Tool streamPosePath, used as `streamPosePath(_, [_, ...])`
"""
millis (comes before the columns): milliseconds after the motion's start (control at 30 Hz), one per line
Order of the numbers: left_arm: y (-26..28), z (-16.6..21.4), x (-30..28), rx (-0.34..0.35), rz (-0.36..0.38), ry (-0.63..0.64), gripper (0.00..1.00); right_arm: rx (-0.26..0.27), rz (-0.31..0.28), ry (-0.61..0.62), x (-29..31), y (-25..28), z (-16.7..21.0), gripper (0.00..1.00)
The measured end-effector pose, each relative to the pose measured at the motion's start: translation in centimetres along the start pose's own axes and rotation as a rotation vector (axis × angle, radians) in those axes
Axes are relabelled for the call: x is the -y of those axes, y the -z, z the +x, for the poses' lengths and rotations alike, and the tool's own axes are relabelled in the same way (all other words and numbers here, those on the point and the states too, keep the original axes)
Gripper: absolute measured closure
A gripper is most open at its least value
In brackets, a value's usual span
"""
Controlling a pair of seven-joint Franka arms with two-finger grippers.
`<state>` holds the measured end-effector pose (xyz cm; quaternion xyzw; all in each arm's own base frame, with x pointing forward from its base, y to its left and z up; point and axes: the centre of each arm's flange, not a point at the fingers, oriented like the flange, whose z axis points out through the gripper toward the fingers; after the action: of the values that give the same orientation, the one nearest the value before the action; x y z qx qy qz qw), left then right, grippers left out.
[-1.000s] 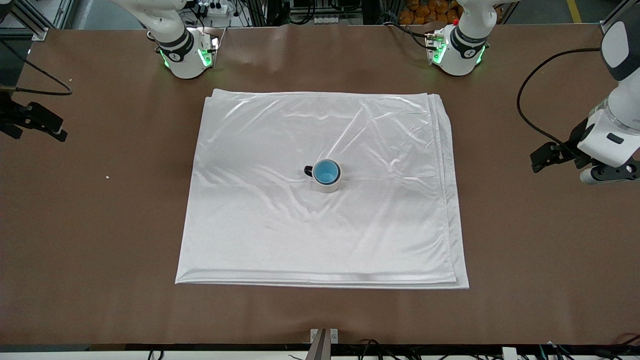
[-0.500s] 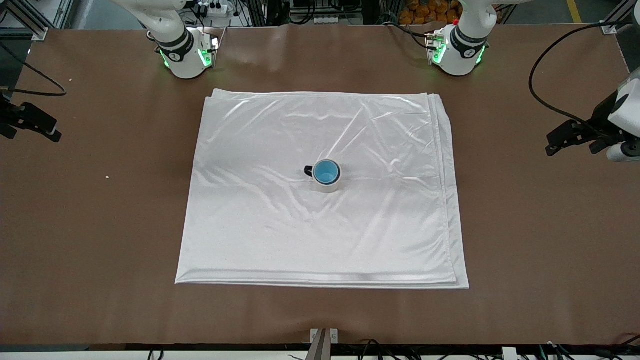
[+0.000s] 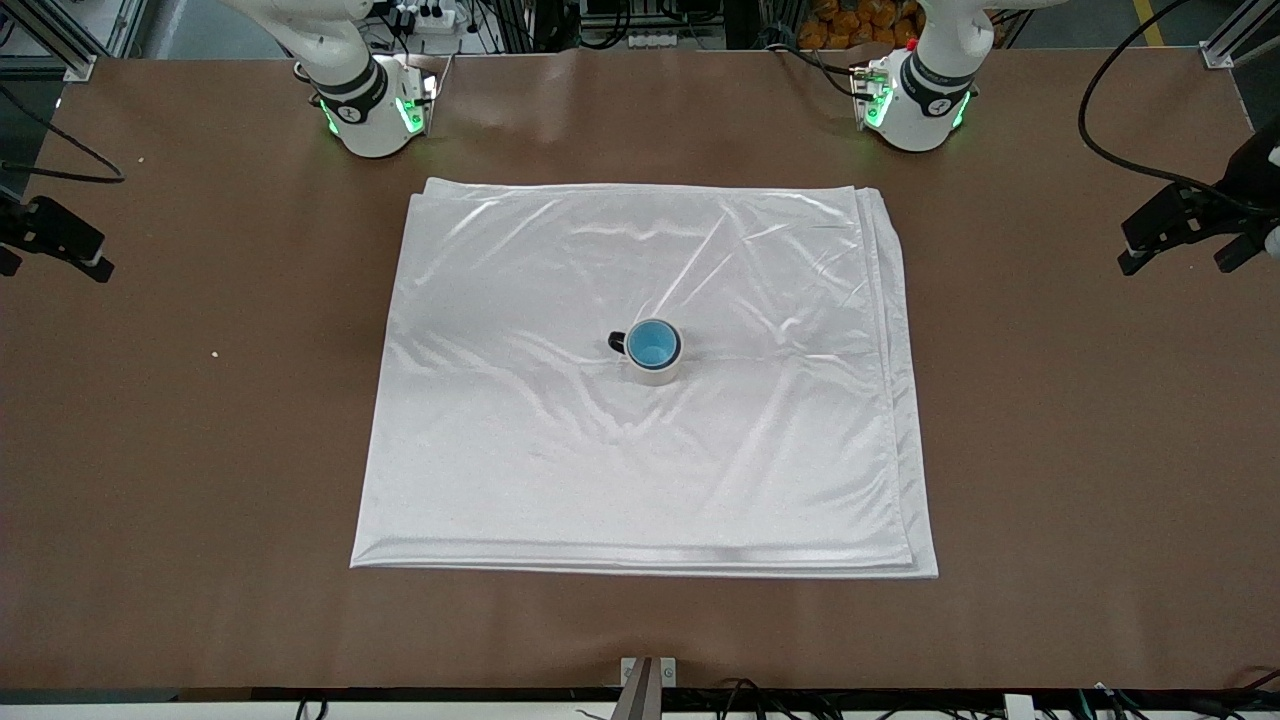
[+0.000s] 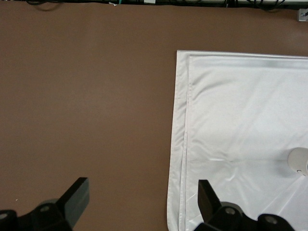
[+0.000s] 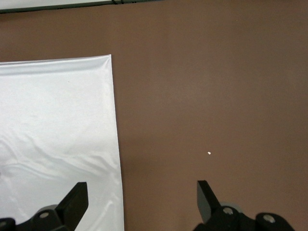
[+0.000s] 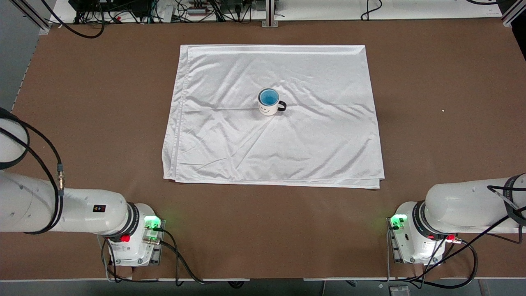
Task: Place blue cup into white mug on cloth
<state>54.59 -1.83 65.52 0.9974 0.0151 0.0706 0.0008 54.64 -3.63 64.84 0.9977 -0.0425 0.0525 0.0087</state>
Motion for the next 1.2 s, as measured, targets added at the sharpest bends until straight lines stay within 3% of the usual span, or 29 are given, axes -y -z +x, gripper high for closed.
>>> streamPosePath(700, [-0.6, -0.8, -0.1, 0.072, 0.002, -0.068, 0.00, 0.017, 0.003, 0.013, 1.4, -0.5, 0.0, 0.00])
streamPosePath(1200, [-0.7, -0.8, -0.3, 0.077, 0.002, -0.071, 0.00, 0.026, 0.002, -0.005, 0.8, -0.6, 0.0, 0.00])
